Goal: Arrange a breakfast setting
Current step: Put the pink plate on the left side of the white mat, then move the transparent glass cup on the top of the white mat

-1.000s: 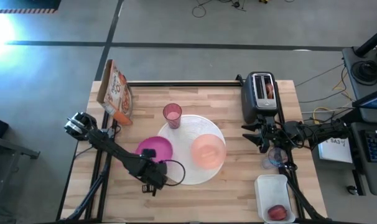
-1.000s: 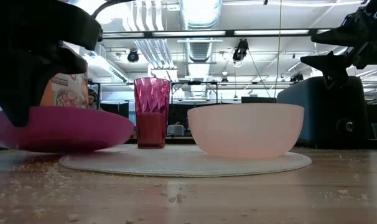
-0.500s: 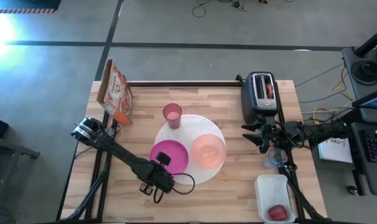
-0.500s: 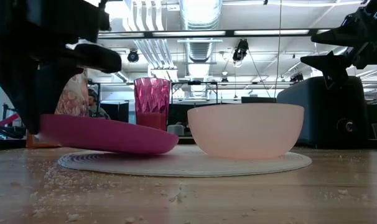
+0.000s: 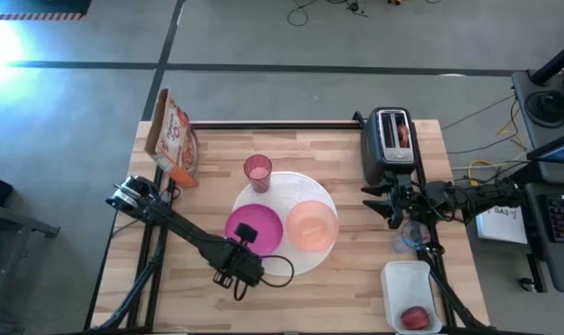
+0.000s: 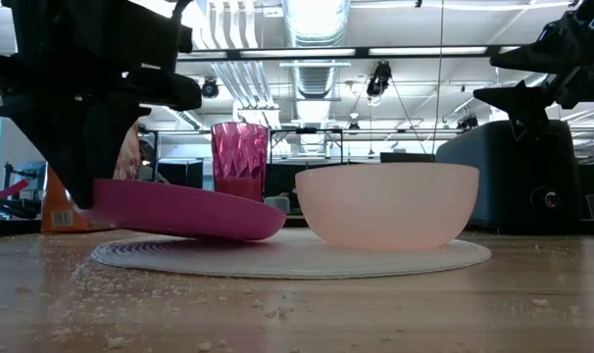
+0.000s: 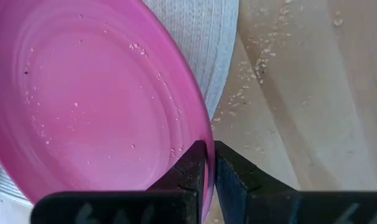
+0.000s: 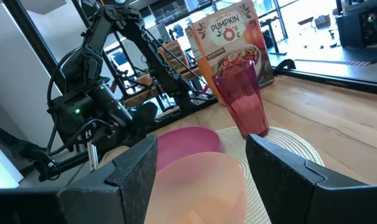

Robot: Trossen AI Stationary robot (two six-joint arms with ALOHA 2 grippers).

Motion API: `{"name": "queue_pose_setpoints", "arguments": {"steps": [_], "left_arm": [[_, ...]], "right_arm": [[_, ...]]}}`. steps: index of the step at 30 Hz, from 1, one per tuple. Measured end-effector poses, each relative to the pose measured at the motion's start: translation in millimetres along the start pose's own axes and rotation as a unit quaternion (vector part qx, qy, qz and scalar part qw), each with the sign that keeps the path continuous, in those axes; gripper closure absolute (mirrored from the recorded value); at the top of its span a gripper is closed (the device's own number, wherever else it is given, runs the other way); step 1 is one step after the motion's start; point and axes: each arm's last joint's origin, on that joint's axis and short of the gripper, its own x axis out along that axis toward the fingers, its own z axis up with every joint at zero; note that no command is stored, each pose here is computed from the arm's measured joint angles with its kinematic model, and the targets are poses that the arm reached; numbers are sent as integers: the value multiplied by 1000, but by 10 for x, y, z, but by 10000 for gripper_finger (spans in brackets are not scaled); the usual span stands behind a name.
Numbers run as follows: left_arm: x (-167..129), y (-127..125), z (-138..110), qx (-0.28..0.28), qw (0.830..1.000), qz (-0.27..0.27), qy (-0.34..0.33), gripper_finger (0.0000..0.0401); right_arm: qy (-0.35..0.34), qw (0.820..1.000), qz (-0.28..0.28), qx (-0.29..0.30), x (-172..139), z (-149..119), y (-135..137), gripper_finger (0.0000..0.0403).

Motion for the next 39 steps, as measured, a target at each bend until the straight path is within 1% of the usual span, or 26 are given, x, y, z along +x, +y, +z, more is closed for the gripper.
{"name": "queue_pose_setpoints", "arguments": {"steps": [6,11,14,18,23,25,28,31,34,36,39], "left_arm": [[1,9,3,0,1000,20,-3,383],[12,9,5,7,1000,25,-7,363],[16,10,-24,-8,1000,26,6,343],[-27,19,-87,-42,998,29,25,313],[-204,11,-196,-70,997,35,1,285],[-274,13,-298,-78,996,40,-19,282],[-380,46,-490,-111,991,31,-71,280],[-458,72,-722,-151,978,13,-146,280],[-505,86,-960,-177,955,-12,-239,280],[-498,101,-1107,-189,932,-23,-308,280],[-464,122,-1287,-179,896,-26,-406,280]], "right_arm": [[0,1000,0,0,0,0,0,170],[0,1000,0,0,0,0,0,170],[0,1000,0,0,0,0,0,170],[0,1000,0,0,0,0,0,170],[0,1000,0,0,0,0,0,170],[0,1000,0,0,0,0,0,170],[0,1000,0,0,0,0,0,170],[0,1000,0,0,0,0,0,170],[0,1000,0,0,0,0,0,170],[0,1000,0,0,0,0,0,170],[0,1000,0,0,0,0,0,170]]}}
